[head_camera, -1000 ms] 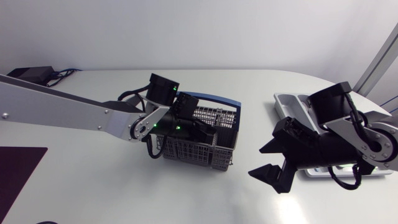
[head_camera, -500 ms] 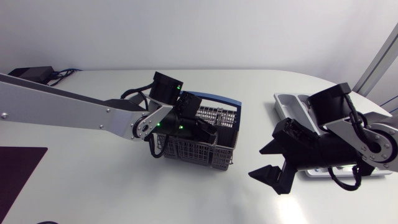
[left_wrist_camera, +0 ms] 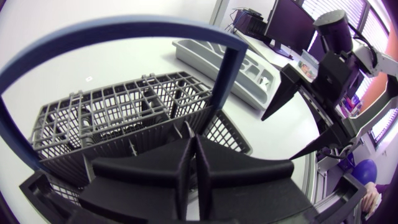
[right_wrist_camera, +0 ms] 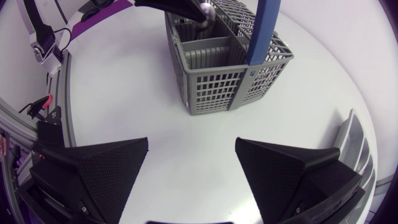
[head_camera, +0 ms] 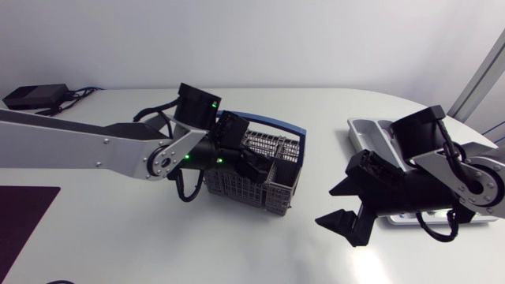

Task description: Sort the cutlery from the basket into the organizer compartments.

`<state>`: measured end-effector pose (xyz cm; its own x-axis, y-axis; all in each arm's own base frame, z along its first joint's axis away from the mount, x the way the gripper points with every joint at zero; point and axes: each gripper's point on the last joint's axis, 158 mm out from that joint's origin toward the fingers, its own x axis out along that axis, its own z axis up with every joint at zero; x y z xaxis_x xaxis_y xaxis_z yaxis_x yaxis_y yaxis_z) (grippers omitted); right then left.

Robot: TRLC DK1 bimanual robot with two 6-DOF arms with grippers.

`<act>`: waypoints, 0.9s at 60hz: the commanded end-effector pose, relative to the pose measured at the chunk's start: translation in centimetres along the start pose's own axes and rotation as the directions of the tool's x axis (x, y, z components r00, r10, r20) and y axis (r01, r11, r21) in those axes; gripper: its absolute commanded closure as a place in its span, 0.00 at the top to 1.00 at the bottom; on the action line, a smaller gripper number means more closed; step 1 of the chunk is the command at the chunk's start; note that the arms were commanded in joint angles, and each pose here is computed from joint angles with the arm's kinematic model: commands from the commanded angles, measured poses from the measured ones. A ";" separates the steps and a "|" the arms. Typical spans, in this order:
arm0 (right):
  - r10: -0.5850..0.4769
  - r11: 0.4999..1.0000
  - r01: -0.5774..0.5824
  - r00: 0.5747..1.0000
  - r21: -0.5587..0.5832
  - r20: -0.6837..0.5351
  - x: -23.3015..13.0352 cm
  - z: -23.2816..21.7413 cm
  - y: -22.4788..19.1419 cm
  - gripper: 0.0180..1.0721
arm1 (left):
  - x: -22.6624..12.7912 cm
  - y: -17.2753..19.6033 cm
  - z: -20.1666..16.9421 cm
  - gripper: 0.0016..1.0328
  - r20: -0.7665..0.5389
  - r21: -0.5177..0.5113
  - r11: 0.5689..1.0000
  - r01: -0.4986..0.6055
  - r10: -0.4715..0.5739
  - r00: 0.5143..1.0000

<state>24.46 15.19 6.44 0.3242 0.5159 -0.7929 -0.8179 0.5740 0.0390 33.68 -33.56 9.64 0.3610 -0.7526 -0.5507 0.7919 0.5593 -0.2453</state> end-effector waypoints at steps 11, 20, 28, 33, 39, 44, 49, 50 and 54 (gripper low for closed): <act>0.016 1.000 -0.016 1.000 -0.002 -0.012 0.4 -0.6 0.5 0.96 | -4.4 -2.2 2.3 0.03 0.116 0.078 0.997 0.014 -0.023 0.993; 0.002 1.000 -0.002 1.000 -0.012 0.015 -0.2 0.1 0.4 0.96 | -6.3 -3.9 4.1 0.03 0.175 0.120 0.992 0.043 -0.063 0.982; -0.044 0.998 0.048 0.994 -0.039 0.100 -2.0 2.0 0.2 0.96 | -8.0 -5.3 6.3 0.03 0.219 0.141 0.986 0.086 -0.116 0.969; -0.066 0.996 0.075 0.986 -0.051 0.152 -3.1 3.2 0.2 0.96 | -9.3 -6.0 7.3 0.03 0.231 0.148 0.981 0.123 -0.155 0.960; -0.061 0.995 0.077 0.976 -0.070 0.208 -4.3 4.4 0.8 0.96 | -10.8 -7.3 8.4 0.03 0.228 0.165 0.971 0.175 -0.211 0.951; -0.049 0.994 0.072 0.968 -0.085 0.247 -5.2 5.3 1.3 0.96 | -11.5 -8.5 8.3 0.03 0.205 0.183 0.957 0.225 -0.261 0.943; -0.024 0.993 0.056 0.958 -0.104 0.286 -6.0 6.2 2.1 0.96 | -12.1 -10.0 7.8 0.03 0.173 0.182 0.935 0.304 -0.335 0.926; -0.021 0.993 0.055 0.956 -0.109 0.292 -6.2 6.4 2.2 0.96 | -12.2 -10.2 7.7 0.03 0.169 0.181 0.932 0.315 -0.345 0.923; 0.003 0.989 0.042 0.950 -0.139 0.312 -6.6 7.1 3.3 0.96 | -12.5 -11.1 7.4 0.03 0.147 0.176 0.913 0.368 -0.394 0.907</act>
<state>23.48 17.22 14.47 0.4580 0.6589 -0.5968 -0.8493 0.5225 -0.0750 24.50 -32.86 23.53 0.1164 -0.9431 -0.3116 0.9307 0.2131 -0.2973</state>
